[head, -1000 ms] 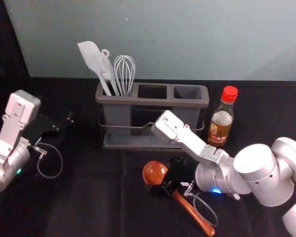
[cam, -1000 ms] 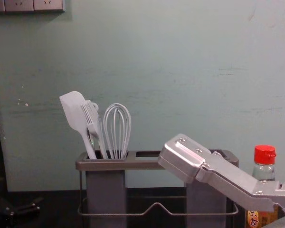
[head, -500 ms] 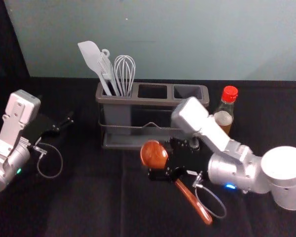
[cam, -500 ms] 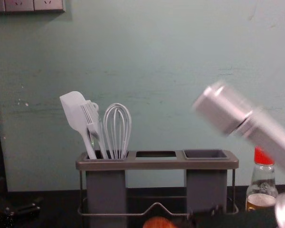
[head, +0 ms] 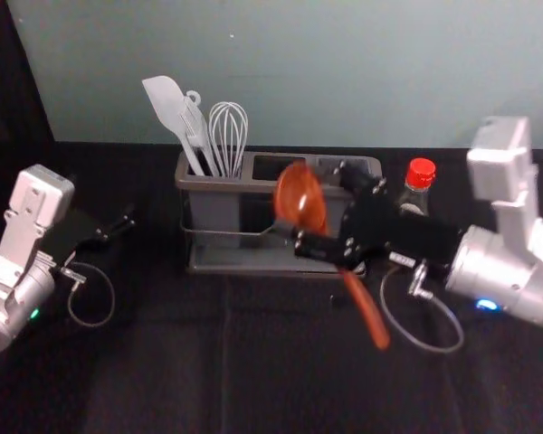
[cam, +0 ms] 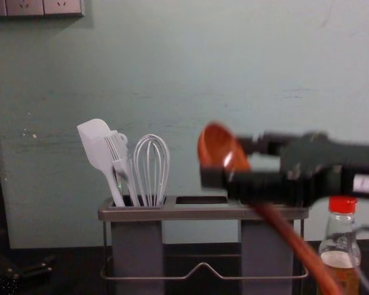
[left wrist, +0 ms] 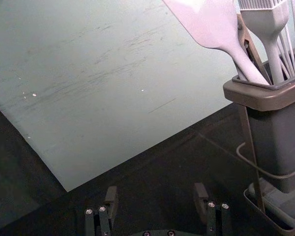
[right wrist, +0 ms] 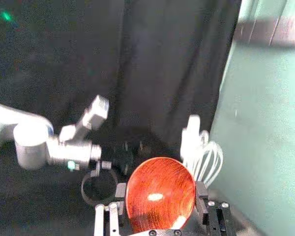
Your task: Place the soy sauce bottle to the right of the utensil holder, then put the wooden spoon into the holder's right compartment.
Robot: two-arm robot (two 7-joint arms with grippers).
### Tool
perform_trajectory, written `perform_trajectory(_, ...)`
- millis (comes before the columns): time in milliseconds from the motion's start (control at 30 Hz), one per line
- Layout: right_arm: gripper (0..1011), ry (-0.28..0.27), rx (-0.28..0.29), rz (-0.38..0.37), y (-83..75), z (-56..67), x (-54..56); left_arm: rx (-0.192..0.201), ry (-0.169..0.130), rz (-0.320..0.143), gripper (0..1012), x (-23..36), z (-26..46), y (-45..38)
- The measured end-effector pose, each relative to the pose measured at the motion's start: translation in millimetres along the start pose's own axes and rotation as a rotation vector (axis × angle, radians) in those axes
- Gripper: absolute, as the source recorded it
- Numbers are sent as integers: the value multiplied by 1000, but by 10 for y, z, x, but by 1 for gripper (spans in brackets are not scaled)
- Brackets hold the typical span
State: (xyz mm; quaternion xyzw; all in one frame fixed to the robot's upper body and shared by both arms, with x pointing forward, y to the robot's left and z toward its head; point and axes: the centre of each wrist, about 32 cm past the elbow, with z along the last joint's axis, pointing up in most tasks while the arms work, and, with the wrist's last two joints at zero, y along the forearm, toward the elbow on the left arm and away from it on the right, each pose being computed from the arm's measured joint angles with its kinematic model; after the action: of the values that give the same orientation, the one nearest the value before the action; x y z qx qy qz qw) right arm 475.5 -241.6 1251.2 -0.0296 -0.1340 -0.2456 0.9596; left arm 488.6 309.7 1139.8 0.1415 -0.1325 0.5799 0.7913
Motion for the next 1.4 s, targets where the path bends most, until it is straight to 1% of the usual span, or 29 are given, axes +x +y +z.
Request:
perform_trajectory(33,838,-4,19,1,-6,12,17,0,0,0,1005,0,0,0)
perform_trajectory(67,838,-14,54,1,-18,31,58,0,0,0,1005,0,0,0)
perform_trajectory(233,838,-49,149,-14,-26,65,181,0,0,0,1005,0,0,0)
perform_trajectory(267,838,-59,179,-29,-19,76,232,0,0,0,1005,0,0,0)
perform_trajectory(300,838,-64,194,-36,-14,84,258,0,0,0,1005,0,0,0)
perform_trajectory(333,838,-75,221,-58,2,96,308,0,0,0,1005,0,0,0)
perform_trajectory(433,838,-98,252,-114,55,128,388,0,0,0,1005,0,0,0)
perform_trajectory(467,838,-105,256,-129,72,139,405,0,0,0,1005,0,0,0)
perform_trajectory(500,838,-118,258,-161,110,149,429,0,0,0,1005,0,0,0)
perform_trajectory(633,838,-138,254,-217,197,153,456,0,0,0,1005,0,0,0)
perform_trajectory(667,838,-144,249,-239,243,147,467,0,0,0,1005,0,0,0)
perform_trajectory(767,838,-149,243,-264,314,137,489,0,0,0,1005,0,0,0)
perform_trajectory(867,838,-158,229,-300,423,116,531,0,0,0,1005,0,0,0)
perform_trajectory(967,838,-165,219,-322,489,103,558,0,0,0,1005,0,0,0)
perform_trajectory(1067,838,-176,206,-358,601,100,591,0,0,0,1005,0,0,0)
perform_trajectory(1300,838,-185,180,-406,769,86,612,0,0,0,1005,0,0,0)
perform_trajectory(1400,838,-185,173,-416,806,70,619,0,0,0,1005,0,0,0)
